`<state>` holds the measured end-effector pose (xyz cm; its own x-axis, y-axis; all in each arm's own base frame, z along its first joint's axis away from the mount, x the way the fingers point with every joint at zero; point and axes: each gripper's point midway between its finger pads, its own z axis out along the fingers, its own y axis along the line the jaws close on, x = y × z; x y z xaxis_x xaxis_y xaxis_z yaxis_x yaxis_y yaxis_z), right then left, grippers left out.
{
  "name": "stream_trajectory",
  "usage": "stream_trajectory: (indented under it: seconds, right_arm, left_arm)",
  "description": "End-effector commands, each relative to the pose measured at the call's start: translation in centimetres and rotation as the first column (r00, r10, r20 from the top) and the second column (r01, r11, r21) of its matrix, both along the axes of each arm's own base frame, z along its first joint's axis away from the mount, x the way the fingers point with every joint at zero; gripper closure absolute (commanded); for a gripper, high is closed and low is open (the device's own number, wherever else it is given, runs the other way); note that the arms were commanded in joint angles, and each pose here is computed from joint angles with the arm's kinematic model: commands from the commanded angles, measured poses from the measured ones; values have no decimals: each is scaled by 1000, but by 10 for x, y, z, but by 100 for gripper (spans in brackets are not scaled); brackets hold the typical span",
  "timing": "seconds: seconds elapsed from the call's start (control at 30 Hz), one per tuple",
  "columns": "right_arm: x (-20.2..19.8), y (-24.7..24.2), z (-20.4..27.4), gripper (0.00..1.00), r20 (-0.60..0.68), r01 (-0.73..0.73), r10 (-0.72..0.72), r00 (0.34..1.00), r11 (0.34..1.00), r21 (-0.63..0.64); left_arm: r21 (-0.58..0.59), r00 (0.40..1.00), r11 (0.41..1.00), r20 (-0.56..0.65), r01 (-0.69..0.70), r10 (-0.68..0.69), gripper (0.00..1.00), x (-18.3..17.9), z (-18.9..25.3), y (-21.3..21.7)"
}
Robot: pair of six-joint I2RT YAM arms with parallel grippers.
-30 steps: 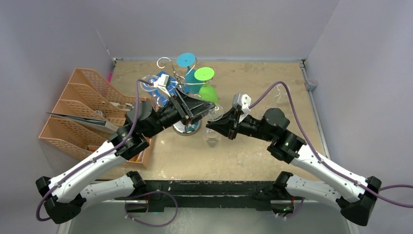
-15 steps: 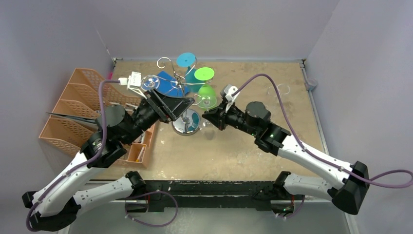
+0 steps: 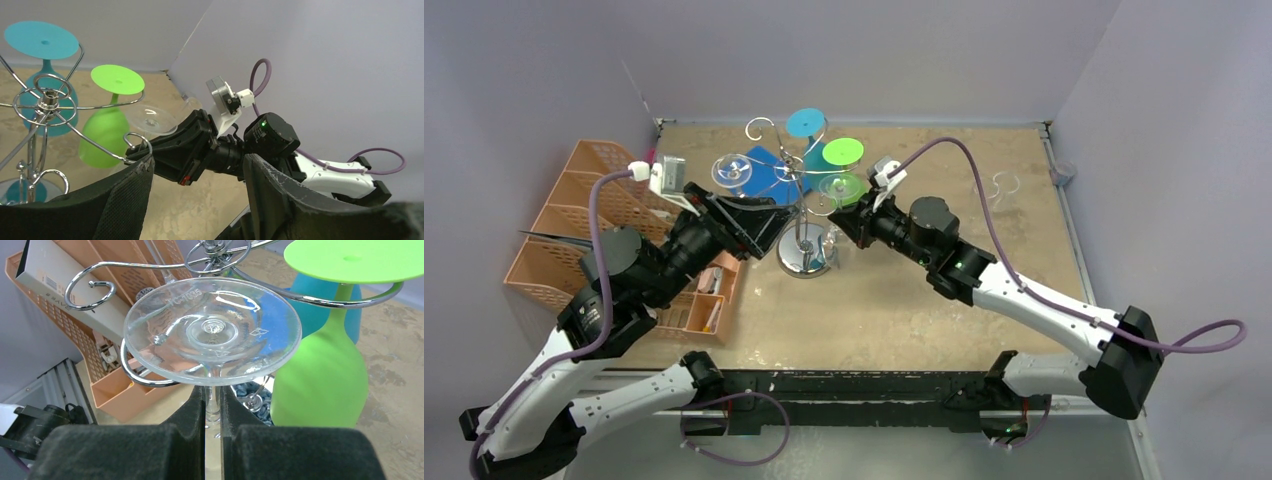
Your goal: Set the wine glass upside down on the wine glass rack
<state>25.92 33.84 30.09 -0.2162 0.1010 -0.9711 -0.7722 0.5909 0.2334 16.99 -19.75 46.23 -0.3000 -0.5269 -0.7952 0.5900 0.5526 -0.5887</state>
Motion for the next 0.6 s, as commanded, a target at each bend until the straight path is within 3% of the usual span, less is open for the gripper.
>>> stream_trajectory:
  seconds: [0.0, 0.57]
  right_arm:
    - [3, 9, 49, 100, 107, -29, 18, 994, 994, 102]
    - [-10, 38, 41, 100, 104, -212, 206, 973, 976, 54]
  left_arm:
    - [30, 999, 999, 45, -31, 30, 36, 0, 10, 9]
    - [100, 991, 986, -19, -130, 132, 35, 8, -10, 29]
